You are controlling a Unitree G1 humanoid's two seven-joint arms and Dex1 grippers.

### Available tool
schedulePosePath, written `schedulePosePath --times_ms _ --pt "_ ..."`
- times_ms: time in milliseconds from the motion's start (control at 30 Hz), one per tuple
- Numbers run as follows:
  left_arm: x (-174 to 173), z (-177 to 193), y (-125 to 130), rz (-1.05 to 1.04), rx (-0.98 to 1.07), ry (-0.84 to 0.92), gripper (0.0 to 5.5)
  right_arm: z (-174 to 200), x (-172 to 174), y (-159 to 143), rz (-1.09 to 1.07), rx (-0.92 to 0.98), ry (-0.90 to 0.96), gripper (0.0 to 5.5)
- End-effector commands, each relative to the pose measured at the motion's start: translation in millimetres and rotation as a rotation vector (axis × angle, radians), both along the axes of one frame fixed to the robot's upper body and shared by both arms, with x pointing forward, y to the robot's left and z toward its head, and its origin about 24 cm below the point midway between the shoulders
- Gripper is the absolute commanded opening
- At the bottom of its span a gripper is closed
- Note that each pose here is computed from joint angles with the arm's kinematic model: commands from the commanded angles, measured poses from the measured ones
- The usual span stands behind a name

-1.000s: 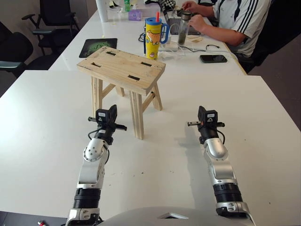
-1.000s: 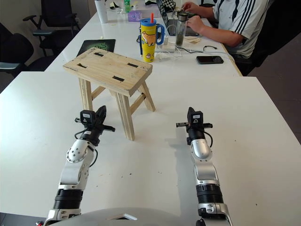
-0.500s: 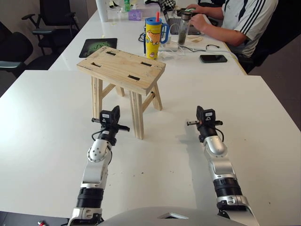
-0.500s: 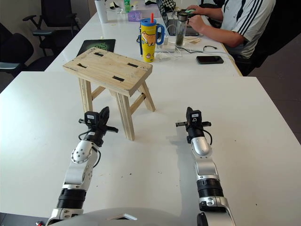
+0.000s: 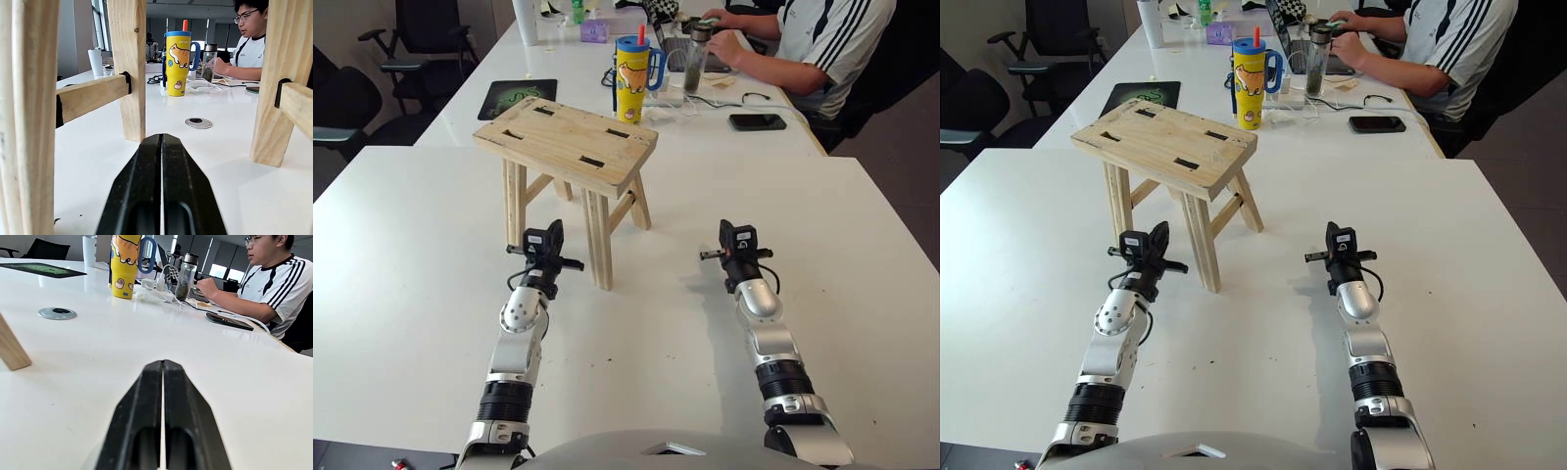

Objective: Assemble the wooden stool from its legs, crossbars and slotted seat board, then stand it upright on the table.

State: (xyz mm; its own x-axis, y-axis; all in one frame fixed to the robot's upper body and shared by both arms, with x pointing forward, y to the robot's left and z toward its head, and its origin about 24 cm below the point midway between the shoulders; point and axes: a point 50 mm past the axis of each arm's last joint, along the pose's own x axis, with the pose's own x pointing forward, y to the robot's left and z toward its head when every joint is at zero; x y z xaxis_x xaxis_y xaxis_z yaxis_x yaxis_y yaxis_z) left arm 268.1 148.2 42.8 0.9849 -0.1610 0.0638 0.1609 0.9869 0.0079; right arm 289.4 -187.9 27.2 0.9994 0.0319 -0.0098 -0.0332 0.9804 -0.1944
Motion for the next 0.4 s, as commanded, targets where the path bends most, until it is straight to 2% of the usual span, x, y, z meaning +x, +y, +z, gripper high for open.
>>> schedulePosePath --times_ms 33,400 --pt "7.1 4.9 -2.2 0.029 -0.039 -0.025 0.00 -1.7 1.5 -4.8 -0.020 0.044 0.024 0.03" --pt "1.3 5.2 -2.4 0.051 -0.046 -0.029 0.00 10.1 7.0 4.8 0.000 0.063 -0.016 0.03"
